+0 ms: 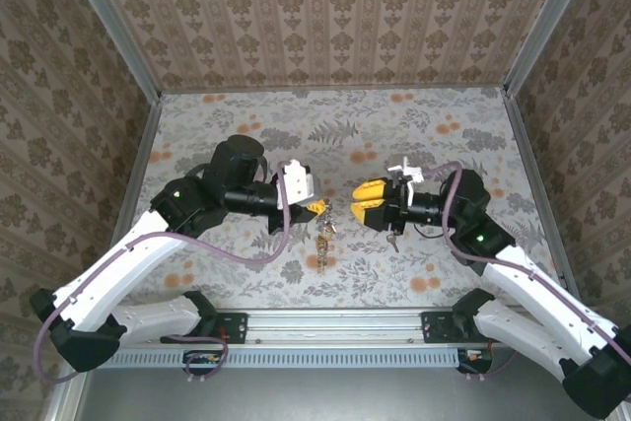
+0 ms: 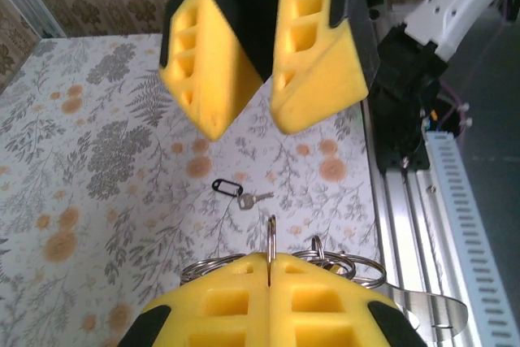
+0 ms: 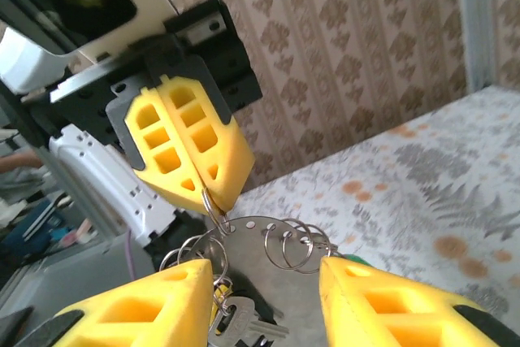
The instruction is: Put the keys on the keyring
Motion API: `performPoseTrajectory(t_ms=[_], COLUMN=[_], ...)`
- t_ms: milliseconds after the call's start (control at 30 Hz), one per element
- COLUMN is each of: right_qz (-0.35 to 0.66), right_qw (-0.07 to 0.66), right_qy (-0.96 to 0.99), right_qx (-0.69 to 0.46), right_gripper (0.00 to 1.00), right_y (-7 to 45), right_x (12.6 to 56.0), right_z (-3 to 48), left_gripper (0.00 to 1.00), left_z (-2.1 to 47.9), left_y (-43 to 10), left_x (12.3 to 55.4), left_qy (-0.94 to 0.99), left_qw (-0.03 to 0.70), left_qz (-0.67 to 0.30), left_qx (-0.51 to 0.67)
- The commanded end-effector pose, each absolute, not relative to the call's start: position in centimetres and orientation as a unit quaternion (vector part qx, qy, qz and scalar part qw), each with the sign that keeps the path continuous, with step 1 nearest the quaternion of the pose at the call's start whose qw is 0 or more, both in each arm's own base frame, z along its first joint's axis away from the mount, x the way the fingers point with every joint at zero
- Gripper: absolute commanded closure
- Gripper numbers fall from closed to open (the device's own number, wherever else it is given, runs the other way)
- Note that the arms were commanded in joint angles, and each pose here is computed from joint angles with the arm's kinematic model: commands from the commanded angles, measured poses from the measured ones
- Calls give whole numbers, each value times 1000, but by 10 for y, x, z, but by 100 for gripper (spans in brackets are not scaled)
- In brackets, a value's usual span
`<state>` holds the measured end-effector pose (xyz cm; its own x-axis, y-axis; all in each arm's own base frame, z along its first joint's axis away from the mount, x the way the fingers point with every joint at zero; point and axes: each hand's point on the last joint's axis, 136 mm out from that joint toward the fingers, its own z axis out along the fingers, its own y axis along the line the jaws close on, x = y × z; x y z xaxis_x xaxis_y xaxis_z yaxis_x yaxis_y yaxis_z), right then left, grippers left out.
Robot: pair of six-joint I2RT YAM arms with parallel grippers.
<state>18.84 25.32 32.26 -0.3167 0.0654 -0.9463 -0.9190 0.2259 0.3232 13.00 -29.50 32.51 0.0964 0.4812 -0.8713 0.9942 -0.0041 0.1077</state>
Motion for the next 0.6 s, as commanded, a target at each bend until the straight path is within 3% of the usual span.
performPoseTrajectory(t_ms=[0, 567], right_qz=[539, 540], right_qw=[445, 398], right_qy=[606, 620], right_qx=[-380, -407], right_gripper=[61, 67], right_y=[261, 279], right_x=[179, 190], right_z=[330, 301], left_gripper=[100, 100], left_z=[328, 313], left_y=[-293, -302], left_x=[136, 153], left_qy=[569, 578], left_qw=[407, 380], left_qz=[-286, -314], left_qx=[655, 651])
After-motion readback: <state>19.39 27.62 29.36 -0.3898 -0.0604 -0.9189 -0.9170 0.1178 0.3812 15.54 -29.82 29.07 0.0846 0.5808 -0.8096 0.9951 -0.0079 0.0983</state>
